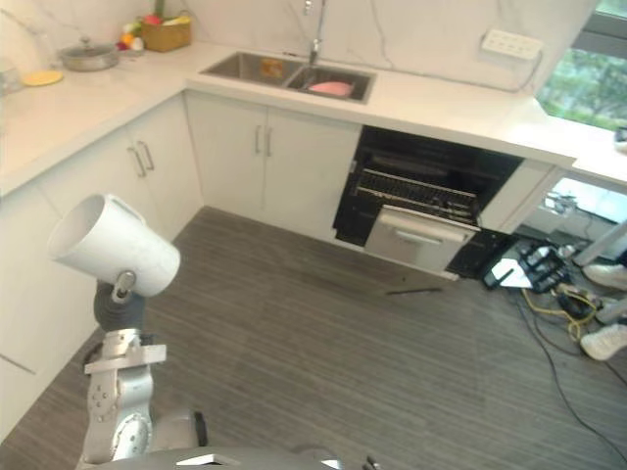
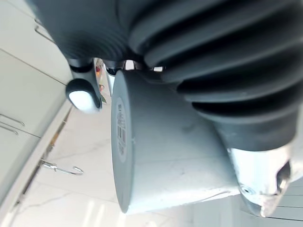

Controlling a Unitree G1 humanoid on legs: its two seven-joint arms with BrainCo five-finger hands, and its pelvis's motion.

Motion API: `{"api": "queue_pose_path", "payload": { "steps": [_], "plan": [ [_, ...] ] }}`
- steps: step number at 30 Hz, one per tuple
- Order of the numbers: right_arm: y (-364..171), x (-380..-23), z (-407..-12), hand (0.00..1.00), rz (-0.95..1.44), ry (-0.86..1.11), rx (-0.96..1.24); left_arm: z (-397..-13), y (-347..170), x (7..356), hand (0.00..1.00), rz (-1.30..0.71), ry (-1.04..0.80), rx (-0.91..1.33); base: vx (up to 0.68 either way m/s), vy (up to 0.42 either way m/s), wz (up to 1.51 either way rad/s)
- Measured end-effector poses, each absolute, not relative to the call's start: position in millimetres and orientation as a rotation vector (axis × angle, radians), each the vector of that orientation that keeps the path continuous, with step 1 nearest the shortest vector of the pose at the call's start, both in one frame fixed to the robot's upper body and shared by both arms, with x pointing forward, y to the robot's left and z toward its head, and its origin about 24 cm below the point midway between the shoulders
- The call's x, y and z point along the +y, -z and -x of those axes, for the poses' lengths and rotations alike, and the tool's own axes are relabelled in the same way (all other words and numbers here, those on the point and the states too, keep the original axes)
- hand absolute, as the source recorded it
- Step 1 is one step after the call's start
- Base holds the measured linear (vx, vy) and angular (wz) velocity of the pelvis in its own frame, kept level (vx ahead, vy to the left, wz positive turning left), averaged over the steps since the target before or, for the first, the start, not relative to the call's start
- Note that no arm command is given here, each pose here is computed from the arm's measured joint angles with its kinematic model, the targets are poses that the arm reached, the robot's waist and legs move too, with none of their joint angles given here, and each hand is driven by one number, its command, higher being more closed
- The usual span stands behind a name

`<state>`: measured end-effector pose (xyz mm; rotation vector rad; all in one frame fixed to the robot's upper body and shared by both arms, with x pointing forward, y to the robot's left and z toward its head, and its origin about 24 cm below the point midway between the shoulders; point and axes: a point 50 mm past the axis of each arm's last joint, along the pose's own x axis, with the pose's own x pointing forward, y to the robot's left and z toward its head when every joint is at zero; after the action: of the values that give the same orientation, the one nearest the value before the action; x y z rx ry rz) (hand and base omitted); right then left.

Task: Walk over to the sink, pick up the cup, carry it to the dishwasher, place the cup inside the dishwasher, then close the dishwasher door

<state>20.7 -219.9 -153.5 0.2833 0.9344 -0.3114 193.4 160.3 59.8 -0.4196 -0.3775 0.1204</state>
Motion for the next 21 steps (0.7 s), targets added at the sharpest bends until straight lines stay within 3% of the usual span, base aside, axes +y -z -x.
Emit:
{"api": "queue_pose_path", "payload": {
  "steps": [8,21],
  "plan": [
    [152,-230,-24,0.00,-0.258,0.268,0.931,-187,-60,175,1.00,0.370,-0.176,-0.389,0.29,0.204,-0.48],
    [144,-217,-33,0.00,-0.298,0.333,0.775,-201,-73,160,1.00,0.284,0.022,-0.392,0.31,0.108,-0.25]
  ]
}}
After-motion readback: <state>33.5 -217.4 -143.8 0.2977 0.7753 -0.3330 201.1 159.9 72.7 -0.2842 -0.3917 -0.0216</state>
